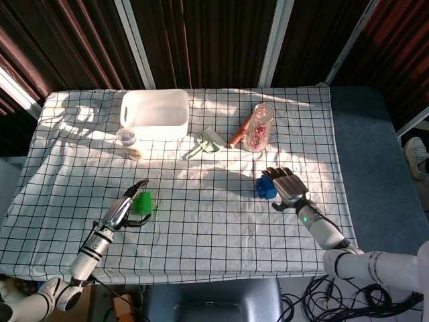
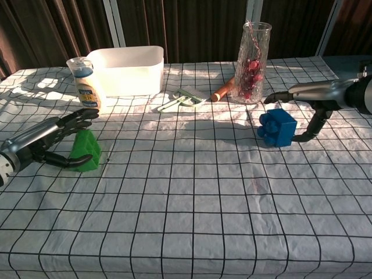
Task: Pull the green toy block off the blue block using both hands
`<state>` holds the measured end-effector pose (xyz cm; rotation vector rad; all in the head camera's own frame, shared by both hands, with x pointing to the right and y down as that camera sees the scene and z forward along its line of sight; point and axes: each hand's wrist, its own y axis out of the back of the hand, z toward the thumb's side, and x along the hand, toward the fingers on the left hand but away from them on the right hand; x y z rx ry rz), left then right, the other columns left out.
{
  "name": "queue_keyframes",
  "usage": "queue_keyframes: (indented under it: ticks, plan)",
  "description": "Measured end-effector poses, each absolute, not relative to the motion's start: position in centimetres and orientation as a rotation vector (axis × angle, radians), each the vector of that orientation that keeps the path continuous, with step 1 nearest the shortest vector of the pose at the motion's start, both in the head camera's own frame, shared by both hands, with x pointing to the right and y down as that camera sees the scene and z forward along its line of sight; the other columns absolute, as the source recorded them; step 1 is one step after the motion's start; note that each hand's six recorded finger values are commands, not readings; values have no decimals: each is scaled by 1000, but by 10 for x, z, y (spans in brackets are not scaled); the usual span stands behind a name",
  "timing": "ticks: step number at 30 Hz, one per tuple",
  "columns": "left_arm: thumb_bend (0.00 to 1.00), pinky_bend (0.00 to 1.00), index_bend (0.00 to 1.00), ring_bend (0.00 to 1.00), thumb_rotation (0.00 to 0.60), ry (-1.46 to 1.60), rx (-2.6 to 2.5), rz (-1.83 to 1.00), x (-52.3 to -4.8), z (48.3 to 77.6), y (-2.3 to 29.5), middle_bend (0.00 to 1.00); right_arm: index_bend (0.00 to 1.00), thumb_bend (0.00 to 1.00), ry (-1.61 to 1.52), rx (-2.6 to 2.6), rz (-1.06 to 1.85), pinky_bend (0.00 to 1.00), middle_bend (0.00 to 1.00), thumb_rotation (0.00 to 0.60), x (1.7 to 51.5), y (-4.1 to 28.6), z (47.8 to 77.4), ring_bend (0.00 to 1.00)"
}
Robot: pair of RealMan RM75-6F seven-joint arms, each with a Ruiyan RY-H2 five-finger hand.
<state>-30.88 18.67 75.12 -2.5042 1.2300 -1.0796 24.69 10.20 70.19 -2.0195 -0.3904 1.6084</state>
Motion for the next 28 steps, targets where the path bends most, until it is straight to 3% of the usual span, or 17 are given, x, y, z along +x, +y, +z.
queue_keyframes:
  ticks: [7,13,19,23,28]
  plan:
    - [301,0,0,0,600,1189,-2450,-1024,-325,721,187,0,0,228,-442,-2050,1543,9,0,600,257,106,673,0]
    - [313,0,0,0,600,1076,-2223,-1137,-373,678,199,0,0,227,-583,-1915,1515,0,0,600,307,115,635,0]
    - [344,0,0,0,600,1028,-1870,-1360,-426,630,230,0,0,227,-806,-1648,1585,0,0,600,392,155,591,0]
    - [346,0,0,0,600,1022,-1639,-1517,-454,601,259,0,0,227,-978,-1432,1658,0,0,600,458,205,560,0]
    - [347,0,0,0,600,1019,-1549,-1577,-459,588,273,0,0,227,-1034,-1396,1644,0,0,600,481,232,547,0]
